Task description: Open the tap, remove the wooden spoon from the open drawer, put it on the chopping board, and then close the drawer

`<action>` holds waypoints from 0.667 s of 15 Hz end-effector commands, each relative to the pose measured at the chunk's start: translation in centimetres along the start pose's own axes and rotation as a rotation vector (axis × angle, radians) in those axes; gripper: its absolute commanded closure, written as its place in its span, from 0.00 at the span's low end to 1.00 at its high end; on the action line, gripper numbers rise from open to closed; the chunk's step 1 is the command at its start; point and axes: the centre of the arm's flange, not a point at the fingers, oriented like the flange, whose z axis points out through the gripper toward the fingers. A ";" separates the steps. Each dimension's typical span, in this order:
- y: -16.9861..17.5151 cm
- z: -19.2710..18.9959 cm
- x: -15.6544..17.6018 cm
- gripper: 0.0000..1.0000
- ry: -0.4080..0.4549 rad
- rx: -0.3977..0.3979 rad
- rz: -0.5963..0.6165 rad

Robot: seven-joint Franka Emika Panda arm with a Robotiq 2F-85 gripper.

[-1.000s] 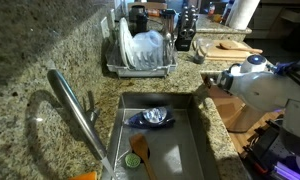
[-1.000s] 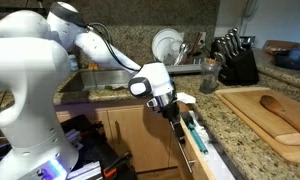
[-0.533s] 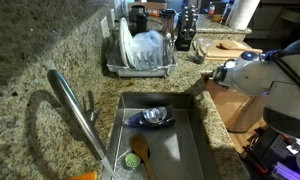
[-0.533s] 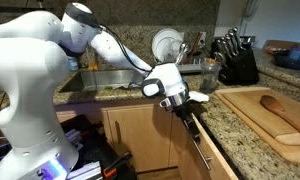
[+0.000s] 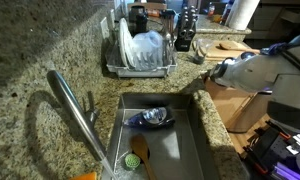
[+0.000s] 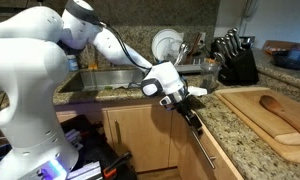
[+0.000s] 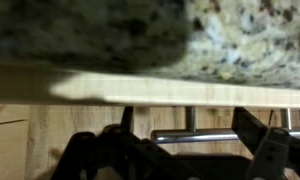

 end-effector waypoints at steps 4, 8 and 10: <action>2.3 -2.2 -1.4 0.00 -0.186 -0.206 -0.055; 3.1 -2.4 -0.4 0.00 -0.170 -0.150 -0.086; 3.2 -2.4 -0.6 0.00 -0.165 -0.171 -0.097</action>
